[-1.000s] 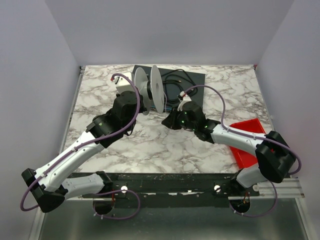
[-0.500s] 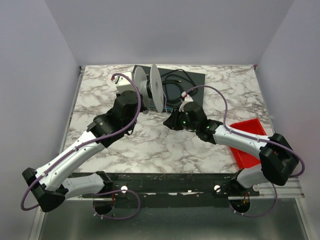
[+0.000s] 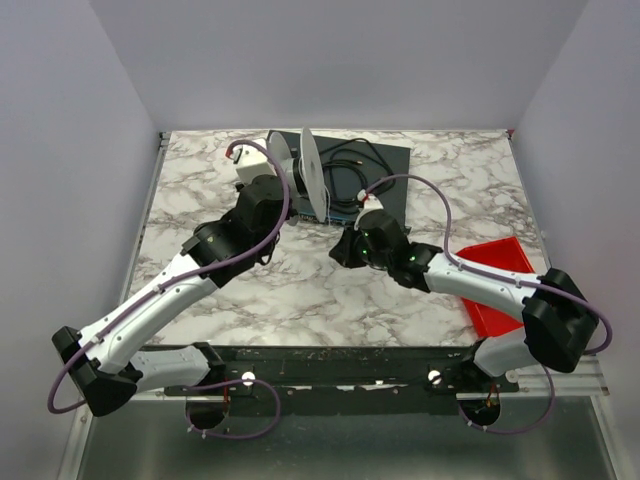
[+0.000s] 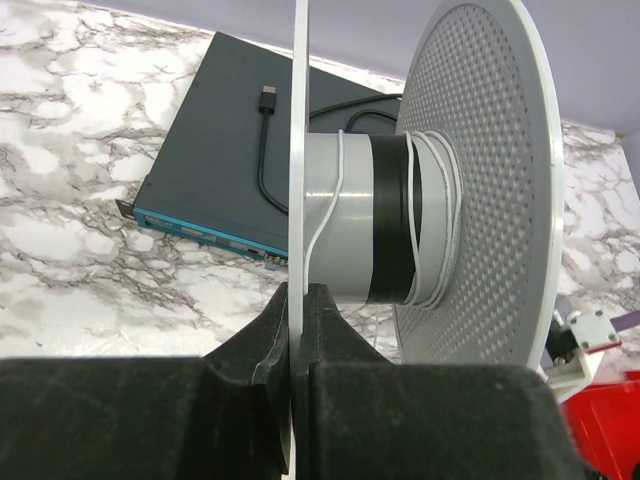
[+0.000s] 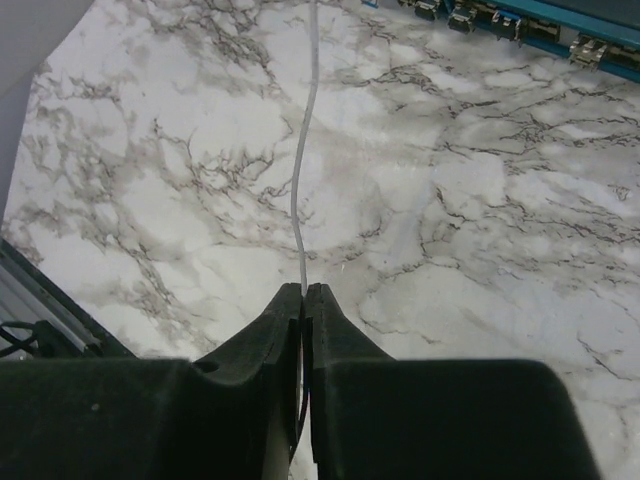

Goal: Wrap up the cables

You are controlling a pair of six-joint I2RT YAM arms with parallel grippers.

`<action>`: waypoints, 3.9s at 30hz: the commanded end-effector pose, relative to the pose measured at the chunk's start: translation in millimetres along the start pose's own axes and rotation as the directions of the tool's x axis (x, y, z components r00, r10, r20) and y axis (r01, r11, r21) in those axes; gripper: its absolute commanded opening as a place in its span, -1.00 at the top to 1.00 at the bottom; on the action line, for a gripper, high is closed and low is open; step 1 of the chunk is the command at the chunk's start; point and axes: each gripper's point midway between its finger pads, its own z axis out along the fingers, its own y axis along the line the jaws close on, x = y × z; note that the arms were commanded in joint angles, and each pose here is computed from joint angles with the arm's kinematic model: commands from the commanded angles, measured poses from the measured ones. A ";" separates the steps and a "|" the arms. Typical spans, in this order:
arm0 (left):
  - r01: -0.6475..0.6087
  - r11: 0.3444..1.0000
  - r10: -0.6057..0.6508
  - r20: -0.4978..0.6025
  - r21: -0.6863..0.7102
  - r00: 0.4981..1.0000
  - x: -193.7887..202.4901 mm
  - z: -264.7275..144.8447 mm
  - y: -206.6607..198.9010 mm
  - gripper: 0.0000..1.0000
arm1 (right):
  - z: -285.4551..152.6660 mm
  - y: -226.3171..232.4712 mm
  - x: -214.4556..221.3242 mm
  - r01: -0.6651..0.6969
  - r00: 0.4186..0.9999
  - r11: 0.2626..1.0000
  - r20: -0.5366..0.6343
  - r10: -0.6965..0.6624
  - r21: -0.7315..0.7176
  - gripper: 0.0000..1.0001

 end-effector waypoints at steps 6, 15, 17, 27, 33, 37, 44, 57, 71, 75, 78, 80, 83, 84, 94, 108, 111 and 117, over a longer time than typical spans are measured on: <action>0.164 0.985 -0.161 0.060 -0.049 0.985 -27.6 6.7 -11.7 1.00 | -2.3 12.9 -5.7 0.058 0.998 0.996 0.028 -0.060 0.064 0.99; 0.145 0.987 -0.142 0.042 -0.065 0.989 -14.8 22.3 -19.1 1.00 | -23.8 38.5 -19.5 0.084 0.995 0.996 0.060 -0.083 -0.006 0.99; 0.133 0.989 -0.131 0.032 -0.063 0.991 -10.3 26.8 -22.3 1.00 | -29.9 45.3 -25.0 0.088 0.994 0.996 0.071 -0.086 -0.030 0.99; 0.054 0.996 -0.056 -0.029 -0.073 0.998 14.7 45.6 -30.9 1.00 | -61.2 71.0 -62.6 0.115 0.983 0.990 0.152 -0.101 -0.086 0.99; 0.035 0.997 -0.038 -0.044 -0.063 0.998 18.2 47.8 -34.1 1.00 | -66.2 77.6 -71.8 0.128 0.980 0.987 0.164 -0.111 -0.093 0.99; 0.020 0.998 -0.023 -0.055 -0.058 0.998 18.8 48.6 -35.4 1.00 | -70.3 78.2 -73.9 0.126 0.979 0.987 0.171 -0.109 -0.095 0.99; -0.009 1.000 0.008 -0.059 -0.029 0.998 17.0 49.3 -41.4 1.00 | -72.5 76.1 -71.0 0.123 0.981 0.988 0.163 -0.107 -0.095 0.99; -0.214 0.973 0.224 -0.140 0.088 0.964 54.8 42.6 -41.2 1.00 | -101.3 61.9 -114.1 0.191 0.951 0.978 0.233 -0.205 0.080 0.99; -0.525 0.840 0.535 -0.044 0.136 0.844 79.8 23.2 -34.6 1.00 | -96.5 38.8 -100.2 0.200 0.955 0.967 0.190 -0.229 0.159 0.99; -0.633 0.762 0.635 0.033 0.135 0.772 84.4 18.3 -34.8 1.00 | -92.7 22.2 -78.2 0.176 0.968 0.969 0.147 -0.203 0.173 0.99; -0.693 0.712 0.690 0.070 0.114 0.720 89.8 18.5 -32.0 1.00 | -86.4 9.0 -58.4 0.160 0.977 0.971 0.110 -0.182 0.179 0.99; -0.730 0.673 0.722 0.108 0.117 0.683 93.8 17.1 -36.7 1.00 | -81.7 0.4 -46.5 0.149 0.982 0.971 0.091 -0.167 0.185 0.99; -0.789 0.606 0.776 0.144 0.101 0.614 99.7 13.9 -44.2 1.00 | -76.0 -10.9 -33.2 0.131 0.987 0.973 0.071 -0.146 0.191 0.99; -0.801 0.590 0.786 0.155 0.103 0.599 102.2 12.3 -47.9 1.00 | -74.9 -14.3 -30.4 0.124 0.988 0.973 0.069 -0.140 0.196 0.99; -0.895 0.439 0.878 0.177 0.079 0.446 132.9 8.2 -52.0 1.00 | -82.2 -35.7 -13.8 0.064 0.995 0.977 0.062 -0.078 0.204 0.99; -0.879 0.418 0.864 0.198 0.229 0.462 143.8 -6.2 -54.0 1.00 | -90.2 -52.5 -58.5 0.017 0.990 0.981 0.131 -0.043 0.194 0.99; -0.890 0.398 0.872 0.209 0.222 0.442 141.6 -6.4 -53.8 1.00 | -83.1 -60.9 -62.5 -0.003 0.992 0.983 0.123 -0.020 0.184 0.99; -0.917 0.350 0.893 0.228 0.190 0.388 142.7 -2.3 -52.6 1.00 | -60.4 -72.6 -49.2 -0.022 0.998 0.984 0.063 0.011 0.175 0.99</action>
